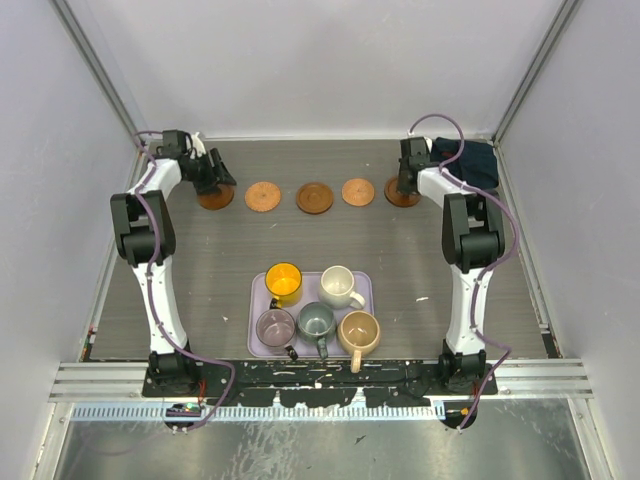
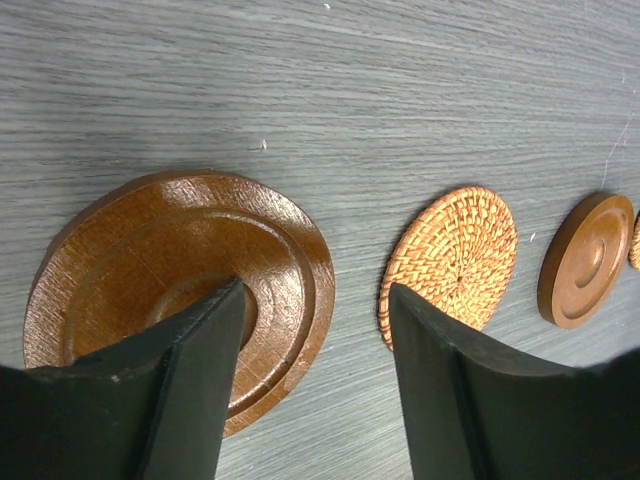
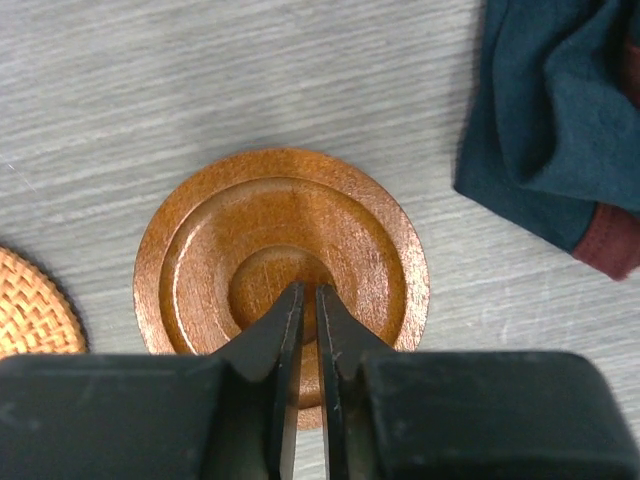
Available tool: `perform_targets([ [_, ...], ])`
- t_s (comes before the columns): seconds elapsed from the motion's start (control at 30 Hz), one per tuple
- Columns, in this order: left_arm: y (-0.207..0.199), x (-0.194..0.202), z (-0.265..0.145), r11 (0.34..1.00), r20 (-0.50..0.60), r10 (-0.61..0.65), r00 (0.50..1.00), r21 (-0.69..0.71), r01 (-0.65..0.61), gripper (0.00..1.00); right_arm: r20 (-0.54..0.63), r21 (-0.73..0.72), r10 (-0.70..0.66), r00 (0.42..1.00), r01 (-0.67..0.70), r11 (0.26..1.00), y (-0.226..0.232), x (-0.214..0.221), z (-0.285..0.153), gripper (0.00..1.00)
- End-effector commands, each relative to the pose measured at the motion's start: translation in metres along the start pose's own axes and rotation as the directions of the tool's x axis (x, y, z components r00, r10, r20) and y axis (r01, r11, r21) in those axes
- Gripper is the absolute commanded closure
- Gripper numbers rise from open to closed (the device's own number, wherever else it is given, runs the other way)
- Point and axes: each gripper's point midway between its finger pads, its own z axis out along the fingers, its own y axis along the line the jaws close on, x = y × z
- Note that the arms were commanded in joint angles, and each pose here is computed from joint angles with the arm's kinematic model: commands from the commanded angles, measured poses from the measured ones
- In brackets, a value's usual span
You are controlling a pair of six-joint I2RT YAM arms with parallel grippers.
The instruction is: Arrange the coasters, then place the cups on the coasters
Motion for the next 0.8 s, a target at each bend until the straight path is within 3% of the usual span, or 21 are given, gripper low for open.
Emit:
perform_targets([
  [0.0,-0.019,0.006,-0.009,0.999,-0.01,0.003,1.0,0.05,-0.003,0.34,0.033,0.02,-0.022,0.999,0.021,1.0,-0.015,-0.013,-0.021,0.81],
  [0.13,-0.032,-0.006,-0.021,0.997,0.036,0.018,0.999,0.08,-0.021,0.26,0.086,-0.013,-0.03,0.996,0.031,0.999,-0.01,-0.027,-0.033,0.78],
  [0.37,-0.053,-0.019,-0.044,0.992,0.094,0.031,0.995,0.122,-0.042,0.26,0.194,-0.116,-0.047,0.98,0.07,0.991,0.009,-0.051,-0.056,0.77],
  [0.77,-0.064,-0.003,-0.079,0.992,0.134,0.042,0.99,0.112,-0.058,0.26,0.186,-0.181,-0.073,0.98,0.107,0.978,0.029,-0.039,-0.069,0.79],
])
